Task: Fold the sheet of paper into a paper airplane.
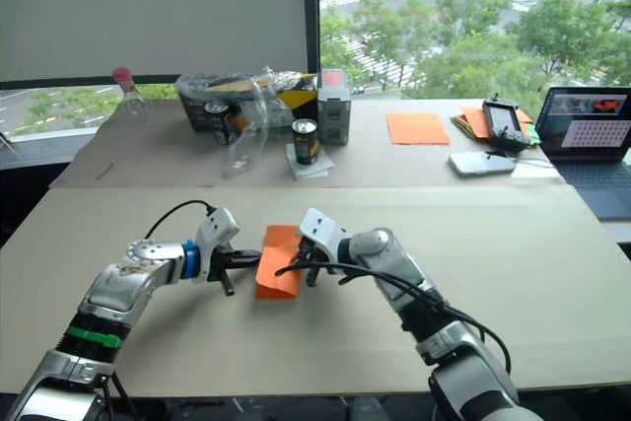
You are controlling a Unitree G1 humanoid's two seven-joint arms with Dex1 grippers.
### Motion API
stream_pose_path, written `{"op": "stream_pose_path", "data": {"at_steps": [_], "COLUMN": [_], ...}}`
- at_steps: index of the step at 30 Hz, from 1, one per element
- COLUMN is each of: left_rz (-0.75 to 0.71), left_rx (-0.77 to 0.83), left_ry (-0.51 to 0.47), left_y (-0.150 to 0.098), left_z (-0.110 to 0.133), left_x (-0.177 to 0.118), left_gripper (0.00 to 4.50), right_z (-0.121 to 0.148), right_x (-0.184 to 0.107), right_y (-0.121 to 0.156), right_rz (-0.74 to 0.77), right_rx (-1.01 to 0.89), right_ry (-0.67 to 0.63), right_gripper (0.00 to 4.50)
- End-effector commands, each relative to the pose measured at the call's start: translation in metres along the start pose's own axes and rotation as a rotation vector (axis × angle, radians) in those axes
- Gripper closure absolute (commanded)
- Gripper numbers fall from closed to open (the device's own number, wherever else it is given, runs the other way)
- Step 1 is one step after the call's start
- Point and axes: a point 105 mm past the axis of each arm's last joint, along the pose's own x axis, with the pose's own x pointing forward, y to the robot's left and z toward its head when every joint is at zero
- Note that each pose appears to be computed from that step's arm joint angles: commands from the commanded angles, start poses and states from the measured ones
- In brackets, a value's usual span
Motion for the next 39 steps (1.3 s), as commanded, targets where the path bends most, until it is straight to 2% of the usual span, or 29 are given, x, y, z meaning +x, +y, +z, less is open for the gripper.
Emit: {"op": "stream_pose_path", "data": {"at_steps": [1,6,10,12,16,22,26,29,35,39], "left_rz": [0.071,0.068,-0.03,-0.061,-0.099,-0.102,-0.117,-0.118,-0.124,-0.127], "left_rx": [0.045,0.076,0.079,0.081,0.108,0.116,0.124,0.126,0.141,0.157], "left_ry": [-0.076,-0.152,-0.187,-0.167,-0.067,0.023,0.035,0.039,0.056,0.068], "left_y": [0.016,0.019,-0.002,-0.01,-0.028,-0.036,-0.04,-0.039,-0.037,-0.037], "left_z": [0.027,0.049,0.055,0.049,0.023,-0.006,-0.011,-0.012,-0.014,-0.015], "left_x": [-0.022,-0.029,-0.009,0.003,0.023,0.032,0.036,0.036,0.035,0.034], "left_gripper": [4.5,4.5,4.5,4.5,4.5,4.5,4.5,4.5,4.5,4.5], "right_z": [-0.013,-0.026,-0.03,-0.03,-0.026,-0.02,-0.031,-0.036,-0.054,-0.049], "right_x": [0.007,0.009,0.008,0.007,0.002,-0.008,-0.013,-0.012,-0.015,-0.018], "right_y": [0.016,0.025,0.031,0.03,0.025,0.029,0.04,0.048,0.069,0.061], "right_rz": [0.049,0.058,0.059,0.048,0.011,0.0,0.035,0.059,0.157,0.136], "right_rx": [-0.009,-0.009,0.003,0.006,-0.006,-0.032,-0.096,-0.094,-0.082,-0.054], "right_ry": [0.044,0.085,0.085,0.085,0.076,0.041,0.05,0.008,0.007,-0.024], "right_gripper": [4.48,4.48,4.48,4.48,4.48,4.48,4.48,4.48,4.48,4.48]}}
